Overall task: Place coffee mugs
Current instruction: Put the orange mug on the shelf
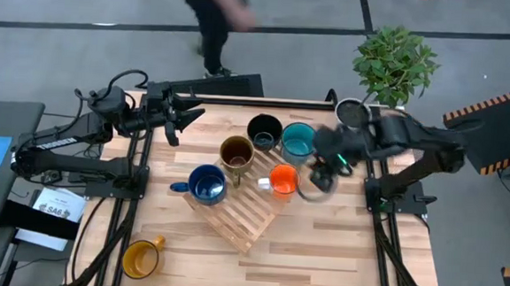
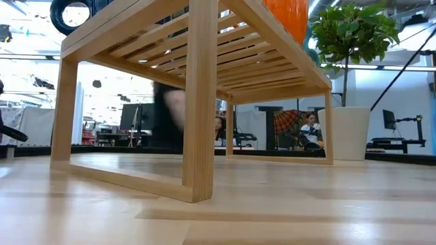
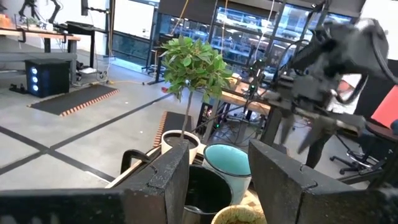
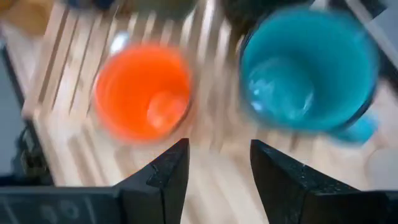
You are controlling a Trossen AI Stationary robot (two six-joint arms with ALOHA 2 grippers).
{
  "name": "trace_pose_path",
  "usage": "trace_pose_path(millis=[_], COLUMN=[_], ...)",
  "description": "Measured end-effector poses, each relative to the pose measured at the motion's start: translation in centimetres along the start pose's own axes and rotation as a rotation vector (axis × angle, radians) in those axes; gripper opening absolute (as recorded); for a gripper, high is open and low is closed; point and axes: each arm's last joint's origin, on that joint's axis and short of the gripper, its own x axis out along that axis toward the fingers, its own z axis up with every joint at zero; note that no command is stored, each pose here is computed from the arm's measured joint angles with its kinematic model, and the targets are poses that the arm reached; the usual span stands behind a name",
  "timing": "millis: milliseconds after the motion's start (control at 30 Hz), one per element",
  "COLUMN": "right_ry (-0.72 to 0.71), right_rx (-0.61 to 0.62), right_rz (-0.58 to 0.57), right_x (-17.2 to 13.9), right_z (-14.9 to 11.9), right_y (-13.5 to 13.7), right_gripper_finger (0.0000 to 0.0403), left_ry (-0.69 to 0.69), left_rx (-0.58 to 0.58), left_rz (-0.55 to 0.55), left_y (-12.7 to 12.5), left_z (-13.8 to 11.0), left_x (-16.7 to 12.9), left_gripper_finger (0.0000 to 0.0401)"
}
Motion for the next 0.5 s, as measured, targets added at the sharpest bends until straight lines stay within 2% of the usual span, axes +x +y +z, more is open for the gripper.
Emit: trace_pose_path(millis=[133,300,433,500], right_ry=[0.050,-0.055,-0.147,-0.176], right_rx=[0.061,0.232,0.309,0.326], right_rz=[0.047,0.161,0.182,0.185], right_x=[0.9,3.6,7.2,9.0], right_z=[-4.7,-9.4,-11.2,-11.3], right_y=[0.9,2.5,3.9,4.6], right_gripper_finger=[0.0163,0.0091,0.0020,0.0017], left_ry=[-0.001,0.000,-0.001,-0.001], left_rx=[-0.016,-0.017,-0.018,-0.019], left_rz=[0.000,0.000,0.001,0.000], left_y=[0.0,0.0,0.0,0.0], left_z=[0.0,0.0,0.0,0.0], left_x=[0.0,0.0,0.0,0.0], left_gripper_finger=[0.0149,0.0149,0.0149,0.0149])
